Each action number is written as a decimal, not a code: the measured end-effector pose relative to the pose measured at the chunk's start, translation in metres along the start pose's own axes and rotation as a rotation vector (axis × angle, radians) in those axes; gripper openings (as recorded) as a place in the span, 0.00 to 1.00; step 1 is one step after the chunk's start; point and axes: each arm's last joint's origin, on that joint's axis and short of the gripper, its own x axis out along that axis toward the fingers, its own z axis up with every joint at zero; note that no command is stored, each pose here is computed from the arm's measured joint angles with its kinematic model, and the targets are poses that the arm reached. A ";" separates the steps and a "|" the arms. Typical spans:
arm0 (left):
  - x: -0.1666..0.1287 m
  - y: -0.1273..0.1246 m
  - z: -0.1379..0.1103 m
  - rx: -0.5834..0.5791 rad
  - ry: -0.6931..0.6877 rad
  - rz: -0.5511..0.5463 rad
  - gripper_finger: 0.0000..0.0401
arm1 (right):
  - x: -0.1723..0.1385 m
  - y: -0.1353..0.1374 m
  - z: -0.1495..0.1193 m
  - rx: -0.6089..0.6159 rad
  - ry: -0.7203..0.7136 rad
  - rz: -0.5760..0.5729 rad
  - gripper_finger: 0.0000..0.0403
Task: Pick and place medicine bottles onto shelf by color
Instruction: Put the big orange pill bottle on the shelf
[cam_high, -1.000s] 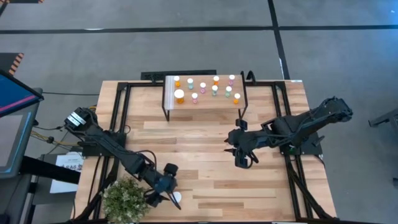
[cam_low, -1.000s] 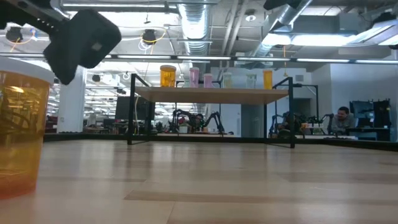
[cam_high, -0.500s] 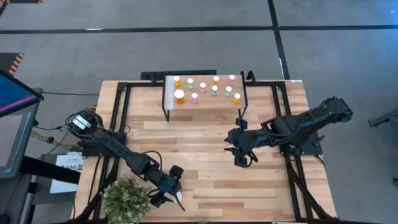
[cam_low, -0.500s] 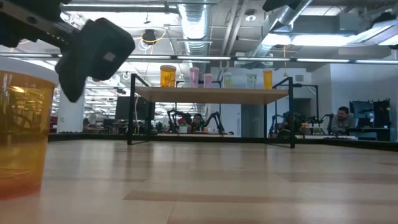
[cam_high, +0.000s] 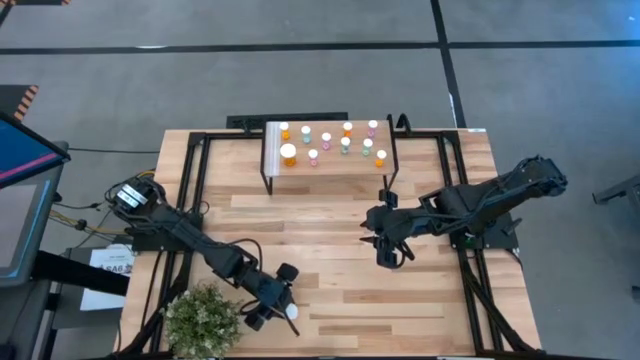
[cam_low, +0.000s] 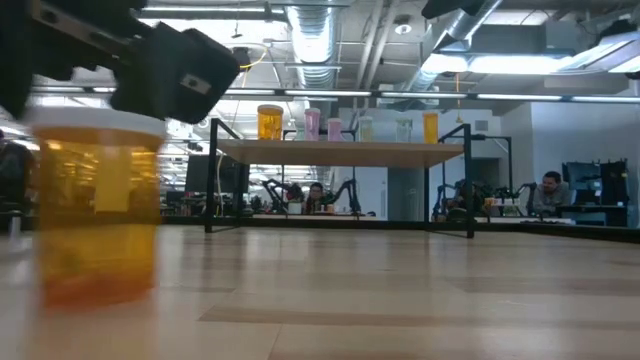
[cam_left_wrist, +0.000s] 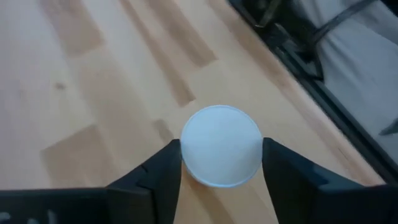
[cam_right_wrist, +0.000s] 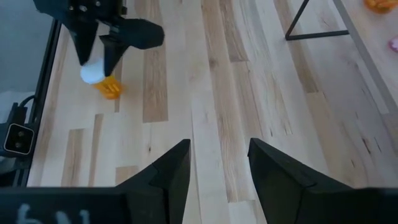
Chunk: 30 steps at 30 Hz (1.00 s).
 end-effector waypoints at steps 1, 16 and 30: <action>0.000 0.002 0.000 -0.004 -0.003 0.015 0.44 | 0.000 0.000 0.000 0.000 0.000 0.000 0.45; -0.017 0.083 0.017 -0.030 -0.094 0.174 0.40 | 0.000 -0.001 -0.004 -0.009 0.039 -0.013 0.45; -0.052 0.113 0.030 -0.057 -0.095 0.255 0.38 | 0.011 0.005 0.003 0.025 -0.014 0.009 0.44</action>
